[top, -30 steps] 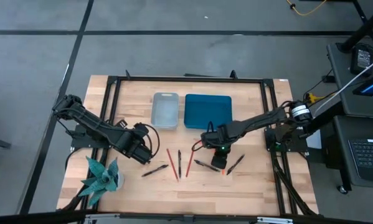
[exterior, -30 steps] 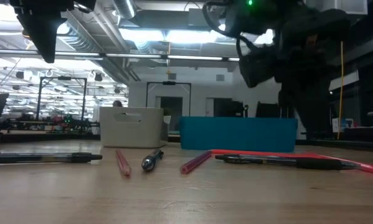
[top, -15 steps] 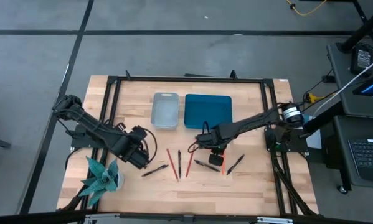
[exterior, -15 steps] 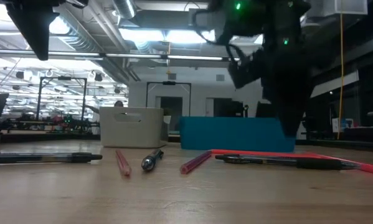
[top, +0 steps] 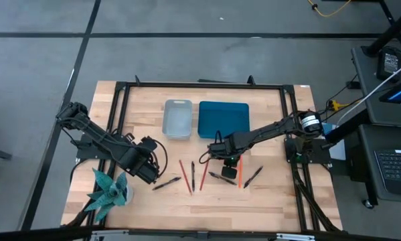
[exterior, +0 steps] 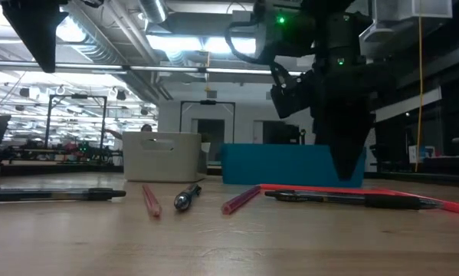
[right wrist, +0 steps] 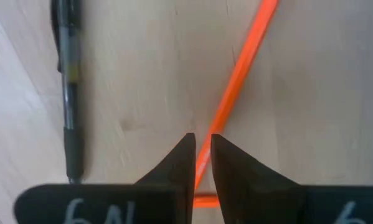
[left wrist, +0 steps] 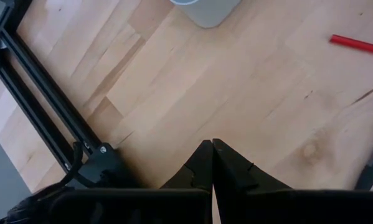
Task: Sort pens & pencils
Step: Put the left orange pencil into the blue bin
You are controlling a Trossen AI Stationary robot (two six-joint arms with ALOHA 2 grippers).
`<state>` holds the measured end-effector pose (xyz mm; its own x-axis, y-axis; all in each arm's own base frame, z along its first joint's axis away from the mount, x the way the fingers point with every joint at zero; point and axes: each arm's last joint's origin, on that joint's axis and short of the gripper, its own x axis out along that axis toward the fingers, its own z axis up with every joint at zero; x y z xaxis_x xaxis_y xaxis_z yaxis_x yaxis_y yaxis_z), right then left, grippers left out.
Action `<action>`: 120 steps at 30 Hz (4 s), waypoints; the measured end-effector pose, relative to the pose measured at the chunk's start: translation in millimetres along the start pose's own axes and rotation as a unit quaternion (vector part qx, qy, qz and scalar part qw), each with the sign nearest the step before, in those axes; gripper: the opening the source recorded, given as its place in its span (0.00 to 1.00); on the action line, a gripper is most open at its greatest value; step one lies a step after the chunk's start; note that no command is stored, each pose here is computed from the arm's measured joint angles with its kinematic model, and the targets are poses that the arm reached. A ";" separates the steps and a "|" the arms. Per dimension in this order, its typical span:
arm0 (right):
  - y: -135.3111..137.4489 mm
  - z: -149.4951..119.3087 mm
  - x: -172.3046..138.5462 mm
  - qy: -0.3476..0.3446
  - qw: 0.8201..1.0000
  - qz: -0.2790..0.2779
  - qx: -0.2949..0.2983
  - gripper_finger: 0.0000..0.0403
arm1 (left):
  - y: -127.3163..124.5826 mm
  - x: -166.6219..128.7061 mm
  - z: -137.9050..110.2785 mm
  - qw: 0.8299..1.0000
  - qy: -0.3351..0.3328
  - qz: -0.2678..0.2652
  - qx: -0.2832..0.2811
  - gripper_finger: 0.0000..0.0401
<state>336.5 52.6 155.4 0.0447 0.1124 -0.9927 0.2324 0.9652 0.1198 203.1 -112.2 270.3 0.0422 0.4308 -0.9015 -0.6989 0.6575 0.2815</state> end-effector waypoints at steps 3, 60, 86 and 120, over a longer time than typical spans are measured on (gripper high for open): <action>0.0 0.0 0.0 0.000 1.000 0.001 0.000 0.13 | 0.0 0.0 0.0 1.000 0.000 0.000 0.000 0.00; -10.6 12.2 11.7 -0.024 0.999 -0.024 -0.008 0.29 | -2.2 -5.2 -12.6 1.000 0.003 -0.008 -0.021 0.00; -10.6 13.6 12.0 -0.034 0.996 -0.024 0.083 0.29 | -2.2 -5.2 -12.6 1.000 0.003 -0.008 -0.021 0.00; -10.9 13.7 12.2 -0.036 0.995 -0.027 0.092 0.15 | -3.1 -7.1 -16.9 1.000 0.000 -0.012 -0.016 0.00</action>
<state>347.8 40.3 142.2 0.0950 0.0382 -0.9947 0.4107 0.9088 0.0741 192.9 -127.8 270.2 0.0594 0.4163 -0.9073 -0.7206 0.6468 0.2496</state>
